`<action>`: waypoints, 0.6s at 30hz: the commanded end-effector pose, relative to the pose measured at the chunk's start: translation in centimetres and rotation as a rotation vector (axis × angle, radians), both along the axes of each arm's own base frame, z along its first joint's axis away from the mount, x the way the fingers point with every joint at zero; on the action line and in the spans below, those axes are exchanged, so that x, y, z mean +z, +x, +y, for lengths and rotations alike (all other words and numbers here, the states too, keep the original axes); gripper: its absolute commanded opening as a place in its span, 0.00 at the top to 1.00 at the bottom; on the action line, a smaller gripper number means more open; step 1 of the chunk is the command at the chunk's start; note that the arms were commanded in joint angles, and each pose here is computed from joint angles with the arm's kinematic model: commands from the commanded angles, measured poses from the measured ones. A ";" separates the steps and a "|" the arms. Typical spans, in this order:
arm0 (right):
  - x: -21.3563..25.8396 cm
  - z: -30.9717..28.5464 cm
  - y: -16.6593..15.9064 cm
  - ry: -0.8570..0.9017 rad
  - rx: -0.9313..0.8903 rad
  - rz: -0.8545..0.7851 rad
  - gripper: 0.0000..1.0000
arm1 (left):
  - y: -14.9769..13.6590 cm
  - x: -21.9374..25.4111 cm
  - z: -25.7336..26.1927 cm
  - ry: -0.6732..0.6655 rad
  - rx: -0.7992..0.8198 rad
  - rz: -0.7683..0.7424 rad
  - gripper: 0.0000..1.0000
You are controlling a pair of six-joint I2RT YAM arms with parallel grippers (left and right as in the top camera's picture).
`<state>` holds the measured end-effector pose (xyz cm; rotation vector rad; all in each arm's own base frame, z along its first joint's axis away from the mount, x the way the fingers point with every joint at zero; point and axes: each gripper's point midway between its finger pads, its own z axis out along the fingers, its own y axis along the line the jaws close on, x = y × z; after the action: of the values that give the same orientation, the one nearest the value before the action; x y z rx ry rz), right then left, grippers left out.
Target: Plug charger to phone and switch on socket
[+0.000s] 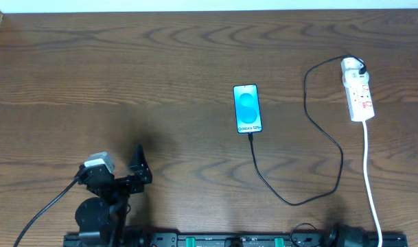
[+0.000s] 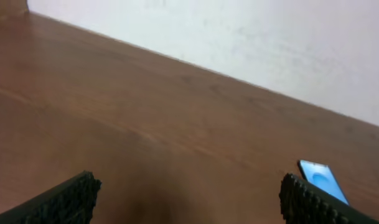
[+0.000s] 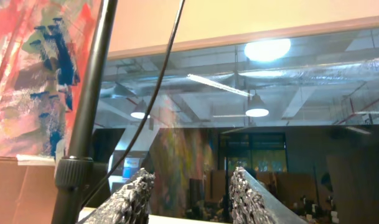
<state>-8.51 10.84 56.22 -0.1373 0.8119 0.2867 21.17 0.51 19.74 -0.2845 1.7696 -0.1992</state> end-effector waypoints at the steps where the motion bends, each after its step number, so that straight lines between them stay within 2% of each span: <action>1: 0.1 0.3 -1.1 -0.017 -0.002 -0.030 0.58 | 0.7 -0.3 0.3 0.026 0.010 -0.027 0.07; 10: 0.6 0.8 -2.5 -0.030 -0.002 -0.072 0.56 | 2.3 -2.2 0.3 0.066 0.000 -0.073 0.07; 18: 0.9 0.9 -2.9 -0.037 -0.002 -0.091 0.44 | 2.8 -3.1 0.4 0.070 0.005 -0.085 0.07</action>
<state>-10.69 11.59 57.15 -0.1708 0.7463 0.2681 23.93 0.62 16.59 -0.2315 1.6924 -0.1714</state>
